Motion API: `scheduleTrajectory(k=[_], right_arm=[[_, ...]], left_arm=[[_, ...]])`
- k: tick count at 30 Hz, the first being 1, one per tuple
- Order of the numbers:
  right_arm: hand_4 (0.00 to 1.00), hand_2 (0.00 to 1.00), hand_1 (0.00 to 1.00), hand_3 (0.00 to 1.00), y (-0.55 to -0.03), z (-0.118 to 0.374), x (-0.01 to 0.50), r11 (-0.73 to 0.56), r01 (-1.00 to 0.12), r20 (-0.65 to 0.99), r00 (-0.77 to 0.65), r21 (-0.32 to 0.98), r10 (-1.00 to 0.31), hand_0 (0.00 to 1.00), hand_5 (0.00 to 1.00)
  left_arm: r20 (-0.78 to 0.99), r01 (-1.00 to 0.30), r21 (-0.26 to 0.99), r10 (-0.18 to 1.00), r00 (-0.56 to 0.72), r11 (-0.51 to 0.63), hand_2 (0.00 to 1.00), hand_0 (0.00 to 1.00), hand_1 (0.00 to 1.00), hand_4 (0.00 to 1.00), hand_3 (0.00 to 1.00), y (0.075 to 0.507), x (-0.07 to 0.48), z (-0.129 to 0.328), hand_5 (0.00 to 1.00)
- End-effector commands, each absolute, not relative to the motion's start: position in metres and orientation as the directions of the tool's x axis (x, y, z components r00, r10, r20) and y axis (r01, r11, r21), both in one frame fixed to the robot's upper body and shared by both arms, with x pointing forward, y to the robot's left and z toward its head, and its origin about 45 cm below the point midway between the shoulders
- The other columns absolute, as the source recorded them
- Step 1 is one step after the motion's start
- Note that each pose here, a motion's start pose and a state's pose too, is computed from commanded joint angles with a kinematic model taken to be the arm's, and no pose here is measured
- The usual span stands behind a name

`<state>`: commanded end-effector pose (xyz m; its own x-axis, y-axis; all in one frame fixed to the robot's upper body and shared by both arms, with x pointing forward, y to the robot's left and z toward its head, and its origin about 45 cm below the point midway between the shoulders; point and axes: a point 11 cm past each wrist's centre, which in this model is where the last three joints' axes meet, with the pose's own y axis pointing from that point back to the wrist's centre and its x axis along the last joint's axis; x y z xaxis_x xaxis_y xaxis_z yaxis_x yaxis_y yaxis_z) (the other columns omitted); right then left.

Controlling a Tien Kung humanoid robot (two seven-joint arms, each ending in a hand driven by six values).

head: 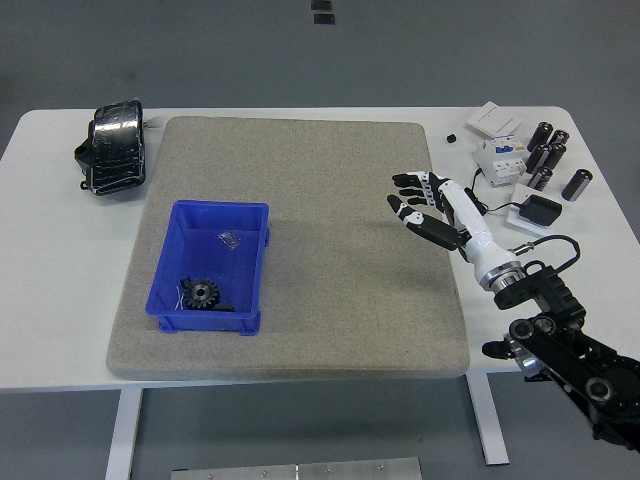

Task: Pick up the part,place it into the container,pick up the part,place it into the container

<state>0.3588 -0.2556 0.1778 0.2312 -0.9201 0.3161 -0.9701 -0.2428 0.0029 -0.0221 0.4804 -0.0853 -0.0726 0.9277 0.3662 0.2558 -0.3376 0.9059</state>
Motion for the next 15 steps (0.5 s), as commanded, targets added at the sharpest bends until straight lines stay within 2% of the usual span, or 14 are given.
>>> scheduleTrajectory(k=[5,6,15], right_arm=[[0.798,0.753,0.748,0.692,-0.274,0.176,0.36,-0.184,-0.983,0.117,0.184,0.012,-0.976,0.746,0.577],[0.81,0.745,0.74,0.691,-0.278,0.176,0.36,-0.167,-0.986,0.083,0.168,0.014,-0.982,0.753,0.605],[0.802,0.741,0.74,0.689,-0.298,0.174,0.362,-0.086,-0.995,-0.057,0.084,0.04,-0.995,0.759,0.59]], left_arm=[[0.364,0.258,0.906,0.929,-0.072,-0.335,0.66,0.693,0.68,0.728,0.577,0.479,-0.024,-0.086,0.251],[0.364,0.259,0.906,0.929,-0.072,-0.335,0.659,0.693,0.679,0.729,0.581,0.479,-0.024,-0.086,0.251],[0.362,0.259,0.907,0.929,-0.075,-0.332,0.66,0.693,0.679,0.729,0.588,0.477,-0.025,-0.087,0.252]])
